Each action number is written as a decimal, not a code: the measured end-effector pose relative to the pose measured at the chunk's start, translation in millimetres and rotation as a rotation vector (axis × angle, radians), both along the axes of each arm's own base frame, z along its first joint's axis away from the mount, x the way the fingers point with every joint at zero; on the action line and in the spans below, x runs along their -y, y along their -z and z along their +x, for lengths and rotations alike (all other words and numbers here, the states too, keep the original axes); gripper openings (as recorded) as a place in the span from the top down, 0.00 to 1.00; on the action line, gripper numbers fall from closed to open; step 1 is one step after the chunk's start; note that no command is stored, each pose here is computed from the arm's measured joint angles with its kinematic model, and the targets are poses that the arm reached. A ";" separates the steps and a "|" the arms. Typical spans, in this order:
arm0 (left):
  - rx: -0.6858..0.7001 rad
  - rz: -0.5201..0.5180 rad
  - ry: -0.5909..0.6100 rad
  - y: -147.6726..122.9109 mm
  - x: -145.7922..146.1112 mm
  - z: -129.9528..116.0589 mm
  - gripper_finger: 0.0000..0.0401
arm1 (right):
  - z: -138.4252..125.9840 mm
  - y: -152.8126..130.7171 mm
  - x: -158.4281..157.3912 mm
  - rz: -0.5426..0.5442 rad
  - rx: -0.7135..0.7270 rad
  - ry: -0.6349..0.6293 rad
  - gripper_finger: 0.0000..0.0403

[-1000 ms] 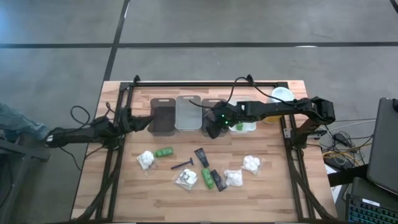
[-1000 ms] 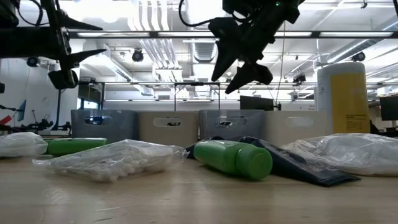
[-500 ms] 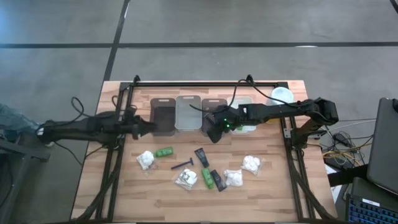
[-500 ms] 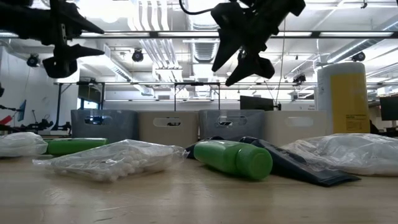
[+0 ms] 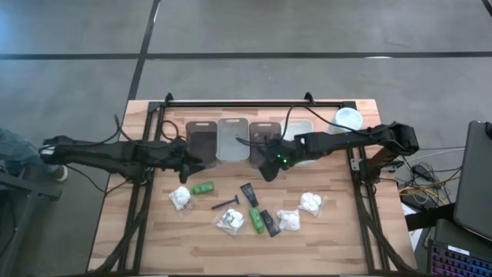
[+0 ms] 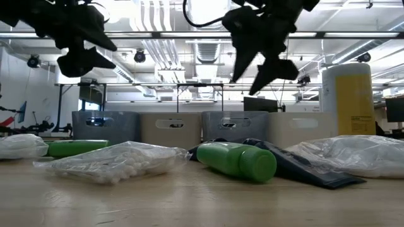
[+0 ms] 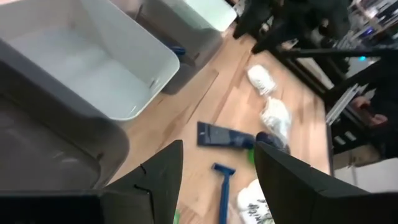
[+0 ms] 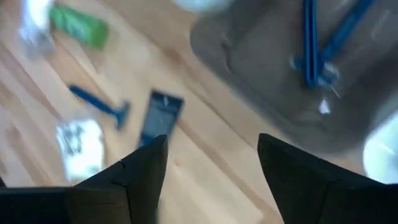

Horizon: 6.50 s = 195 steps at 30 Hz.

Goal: Pick & Place Travel size toiletries
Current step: Put the white cotton pack into the gray bin

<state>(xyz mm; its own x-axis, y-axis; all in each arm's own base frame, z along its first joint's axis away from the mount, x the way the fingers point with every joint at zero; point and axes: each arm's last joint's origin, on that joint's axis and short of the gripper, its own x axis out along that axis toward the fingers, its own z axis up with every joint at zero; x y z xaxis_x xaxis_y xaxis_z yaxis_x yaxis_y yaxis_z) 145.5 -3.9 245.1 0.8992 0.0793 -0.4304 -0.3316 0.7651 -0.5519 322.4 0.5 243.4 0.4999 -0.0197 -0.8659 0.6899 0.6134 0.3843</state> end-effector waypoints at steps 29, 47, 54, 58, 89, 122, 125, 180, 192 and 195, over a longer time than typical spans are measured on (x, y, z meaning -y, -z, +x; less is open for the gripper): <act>-0.050 -0.014 -0.009 6.0 0.5 5.6 0.50 | -69.9 65.5 -50.9 0.114 -0.557 -0.237 0.37; -0.050 -0.015 -0.014 6.0 0.3 5.6 0.50 | -85.8 107.3 -39.1 0.279 -0.519 -0.207 0.57; -0.049 -0.020 -0.018 6.1 0.2 5.6 0.50 | -83.6 108.2 -40.5 0.302 -0.482 -0.249 0.85; -0.047 -0.024 -0.024 6.0 0.2 5.7 0.50 | -80.6 105.9 -40.7 0.293 -0.463 -0.267 0.96; 0.313 0.155 0.039 -27.5 1.1 20.2 0.50 | -8.3 -89.6 12.9 -0.083 0.410 0.122 0.98; 0.741 -0.736 -0.031 -62.5 -2.3 28.0 0.50 | 18.7 -183.0 6.3 -1.103 0.653 -0.433 0.98; 0.779 -0.793 -0.019 -64.3 -2.2 32.2 0.50 | 18.0 -190.4 5.7 -1.177 0.661 -0.462 0.98; 0.924 -1.348 -0.132 -110.9 -46.8 97.6 0.50 | 32.5 -187.6 1.8 -1.344 0.762 -0.594 0.98; 0.946 -1.150 -0.150 -111.2 -47.3 97.4 0.50 | 34.6 -184.3 2.0 -1.295 0.762 -0.571 0.98; 0.947 -1.145 -0.150 -111.3 -47.3 97.3 0.50 | 34.0 -184.8 2.0 -1.294 0.762 -0.570 0.98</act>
